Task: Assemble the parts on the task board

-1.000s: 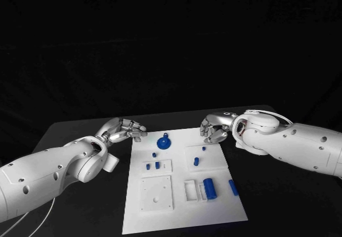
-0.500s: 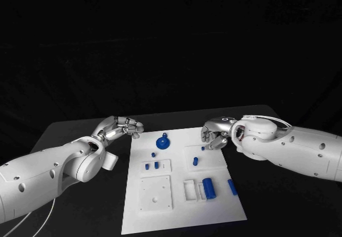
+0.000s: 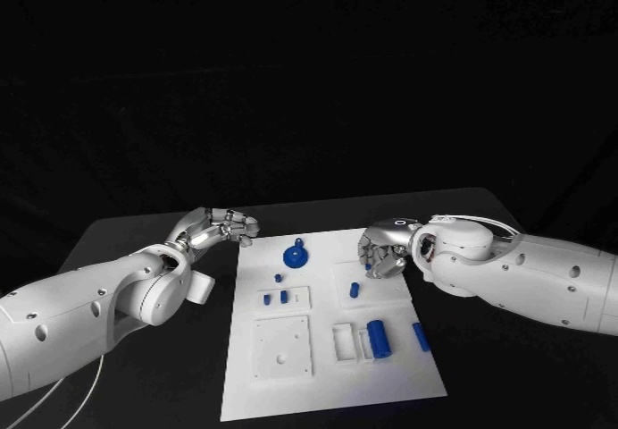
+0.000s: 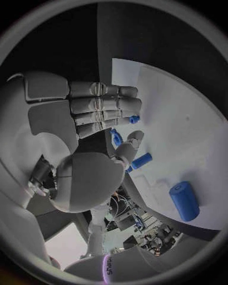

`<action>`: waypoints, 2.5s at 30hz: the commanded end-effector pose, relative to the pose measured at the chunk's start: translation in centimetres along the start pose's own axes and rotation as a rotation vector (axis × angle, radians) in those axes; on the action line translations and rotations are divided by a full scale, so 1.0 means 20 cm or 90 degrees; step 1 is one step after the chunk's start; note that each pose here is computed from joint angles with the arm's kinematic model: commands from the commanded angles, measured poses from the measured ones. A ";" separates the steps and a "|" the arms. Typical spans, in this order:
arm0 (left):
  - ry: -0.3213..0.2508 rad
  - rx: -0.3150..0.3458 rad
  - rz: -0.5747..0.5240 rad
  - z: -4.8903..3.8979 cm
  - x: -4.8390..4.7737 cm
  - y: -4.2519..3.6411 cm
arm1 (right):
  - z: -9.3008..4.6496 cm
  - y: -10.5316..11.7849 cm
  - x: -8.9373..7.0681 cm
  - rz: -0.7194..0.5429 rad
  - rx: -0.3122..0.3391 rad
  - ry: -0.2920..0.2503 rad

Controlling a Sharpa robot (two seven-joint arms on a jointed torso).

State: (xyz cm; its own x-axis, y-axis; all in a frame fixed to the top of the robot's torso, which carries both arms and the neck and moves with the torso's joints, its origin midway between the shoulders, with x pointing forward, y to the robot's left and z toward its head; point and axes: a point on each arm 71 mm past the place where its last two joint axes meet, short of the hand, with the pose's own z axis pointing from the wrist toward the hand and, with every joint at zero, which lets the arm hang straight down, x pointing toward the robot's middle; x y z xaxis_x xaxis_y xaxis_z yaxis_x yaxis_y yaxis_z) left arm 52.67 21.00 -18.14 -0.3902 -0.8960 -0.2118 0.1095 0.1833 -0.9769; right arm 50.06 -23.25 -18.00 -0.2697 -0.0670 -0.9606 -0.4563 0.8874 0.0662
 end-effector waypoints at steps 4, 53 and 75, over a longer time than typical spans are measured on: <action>-0.002 0.003 -0.012 0.001 0.000 -0.004 | 0.02 0.01 0.04 -0.023 0.005 0.008; 0.001 -0.010 -0.013 -0.006 -0.016 0.007 | 0.02 0.08 0.12 -0.118 -0.010 -0.061; -0.001 -0.020 -0.023 0.001 -0.022 0.018 | 0.01 0.09 -0.05 -0.022 -0.020 -0.113</action>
State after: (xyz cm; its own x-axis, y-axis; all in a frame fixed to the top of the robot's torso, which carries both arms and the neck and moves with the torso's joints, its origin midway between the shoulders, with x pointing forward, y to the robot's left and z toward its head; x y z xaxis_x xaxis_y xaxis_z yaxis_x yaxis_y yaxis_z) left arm 52.93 21.54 -18.40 -0.3791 -0.9041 -0.1974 0.0784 0.1812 -0.9803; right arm 49.75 -21.44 -17.14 -0.0548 -0.0716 -0.9959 -0.4900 0.8710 -0.0356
